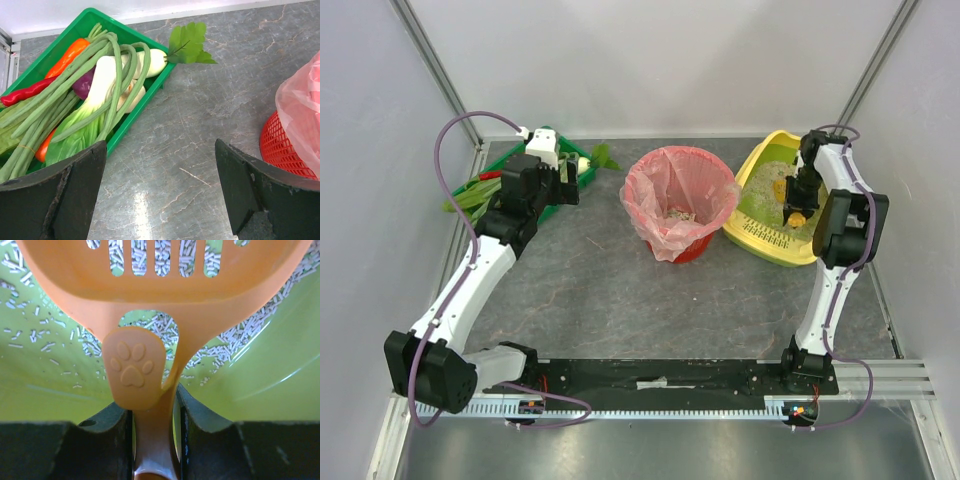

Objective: Clean the litter box

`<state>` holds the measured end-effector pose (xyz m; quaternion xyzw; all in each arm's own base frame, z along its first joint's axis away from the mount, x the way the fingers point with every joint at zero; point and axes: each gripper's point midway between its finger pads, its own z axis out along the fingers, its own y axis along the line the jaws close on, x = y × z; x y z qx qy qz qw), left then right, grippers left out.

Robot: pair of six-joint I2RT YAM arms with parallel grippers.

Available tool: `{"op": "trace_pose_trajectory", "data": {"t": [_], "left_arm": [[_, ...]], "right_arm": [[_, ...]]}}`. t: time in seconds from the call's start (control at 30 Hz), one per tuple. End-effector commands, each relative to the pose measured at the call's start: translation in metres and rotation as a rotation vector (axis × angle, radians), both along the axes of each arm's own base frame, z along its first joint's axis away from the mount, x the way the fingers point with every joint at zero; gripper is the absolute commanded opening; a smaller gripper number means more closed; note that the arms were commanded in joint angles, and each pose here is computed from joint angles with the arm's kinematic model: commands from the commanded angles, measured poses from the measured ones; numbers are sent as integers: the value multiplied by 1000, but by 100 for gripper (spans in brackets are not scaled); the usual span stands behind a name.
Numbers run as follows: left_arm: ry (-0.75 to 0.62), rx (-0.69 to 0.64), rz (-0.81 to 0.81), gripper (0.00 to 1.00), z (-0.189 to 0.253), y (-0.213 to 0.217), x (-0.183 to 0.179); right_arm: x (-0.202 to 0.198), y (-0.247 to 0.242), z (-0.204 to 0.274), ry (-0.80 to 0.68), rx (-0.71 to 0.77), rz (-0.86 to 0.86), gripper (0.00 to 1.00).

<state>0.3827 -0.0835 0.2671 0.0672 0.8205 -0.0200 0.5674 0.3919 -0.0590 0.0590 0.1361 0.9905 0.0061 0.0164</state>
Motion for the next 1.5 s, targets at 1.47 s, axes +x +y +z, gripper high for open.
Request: {"op": "trace_pose_trajectory", "data": {"t": [1.47], "left_arm": [[-99, -1, 11, 95, 45, 6, -1]], "right_arm": [[101, -34, -19, -435, -124, -16, 0]]}}
